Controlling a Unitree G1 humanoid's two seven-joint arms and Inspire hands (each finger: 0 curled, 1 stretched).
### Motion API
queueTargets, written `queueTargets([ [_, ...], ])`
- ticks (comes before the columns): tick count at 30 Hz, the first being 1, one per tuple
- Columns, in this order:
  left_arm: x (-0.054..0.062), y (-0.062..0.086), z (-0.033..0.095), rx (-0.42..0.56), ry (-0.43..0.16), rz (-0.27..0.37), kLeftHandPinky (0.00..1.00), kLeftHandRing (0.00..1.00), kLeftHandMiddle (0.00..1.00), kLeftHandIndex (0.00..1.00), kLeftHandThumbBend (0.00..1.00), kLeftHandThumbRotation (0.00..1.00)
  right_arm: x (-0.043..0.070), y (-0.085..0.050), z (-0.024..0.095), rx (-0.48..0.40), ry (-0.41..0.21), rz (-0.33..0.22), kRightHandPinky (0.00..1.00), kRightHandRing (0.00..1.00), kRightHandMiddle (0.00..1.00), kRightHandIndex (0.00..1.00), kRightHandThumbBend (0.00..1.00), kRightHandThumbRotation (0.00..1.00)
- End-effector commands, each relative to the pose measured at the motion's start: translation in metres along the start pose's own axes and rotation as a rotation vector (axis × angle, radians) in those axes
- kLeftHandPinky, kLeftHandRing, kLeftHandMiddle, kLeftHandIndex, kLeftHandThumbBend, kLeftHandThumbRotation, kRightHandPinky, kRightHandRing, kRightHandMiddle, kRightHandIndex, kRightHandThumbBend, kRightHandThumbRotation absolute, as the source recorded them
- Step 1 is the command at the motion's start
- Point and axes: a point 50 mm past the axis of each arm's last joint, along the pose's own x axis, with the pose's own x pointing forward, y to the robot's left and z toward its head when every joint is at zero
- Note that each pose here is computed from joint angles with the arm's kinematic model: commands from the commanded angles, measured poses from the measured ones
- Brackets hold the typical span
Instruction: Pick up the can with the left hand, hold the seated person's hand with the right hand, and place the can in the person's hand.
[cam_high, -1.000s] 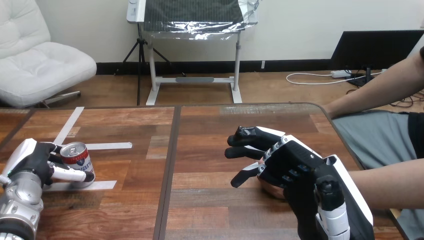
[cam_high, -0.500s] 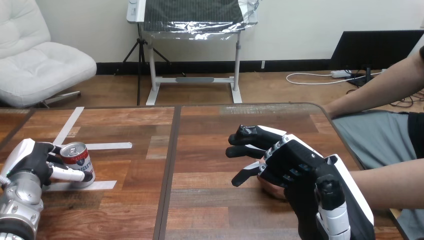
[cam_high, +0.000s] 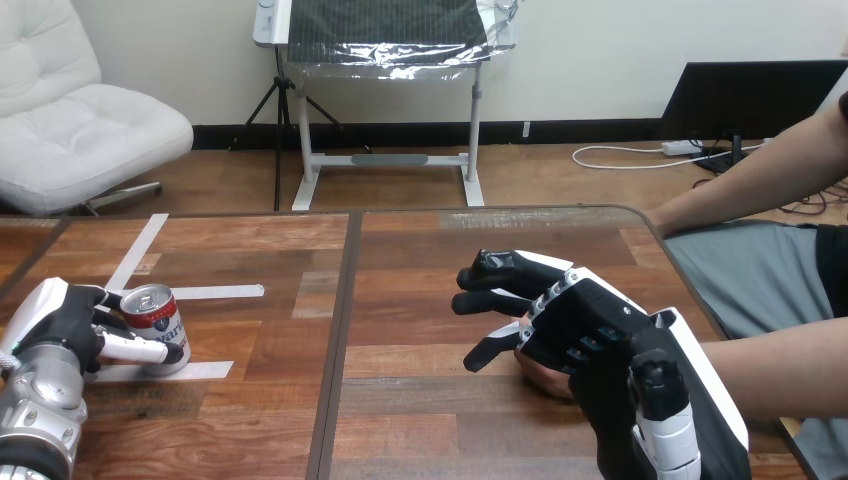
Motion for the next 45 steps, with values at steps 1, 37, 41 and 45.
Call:
queueTargets([
  [1, 0.0047, 0.0182, 0.0338, -0.006, -0.082, 0.067, 0.58, 0.65, 0.69, 0.68, 0.8, 0.06, 0.0081, 0.0002, 0.0134, -0.027, -0.087, 0.001, 0.53, 0.74, 0.77, 0.75, 0.78, 0.92],
  [37, 0.0041, 0.0135, 0.0347, -0.004, -0.092, 0.091, 0.62, 0.73, 0.78, 0.78, 0.88, 0.2, 0.0054, 0.0011, 0.014, -0.029, -0.087, 0.002, 0.55, 0.75, 0.77, 0.76, 0.75, 0.93],
  [41, 0.0042, 0.0134, 0.0356, -0.003, -0.093, 0.09, 0.63, 0.74, 0.79, 0.79, 0.87, 0.2, 0.0051, 0.0014, 0.0143, -0.03, -0.084, -0.001, 0.55, 0.75, 0.77, 0.76, 0.75, 0.93],
  [45, 0.0042, 0.0132, 0.0361, -0.002, -0.094, 0.089, 0.64, 0.75, 0.8, 0.8, 0.87, 0.21, 0.0047, 0.0018, 0.0145, -0.03, -0.082, -0.003, 0.55, 0.75, 0.77, 0.76, 0.75, 0.93],
])
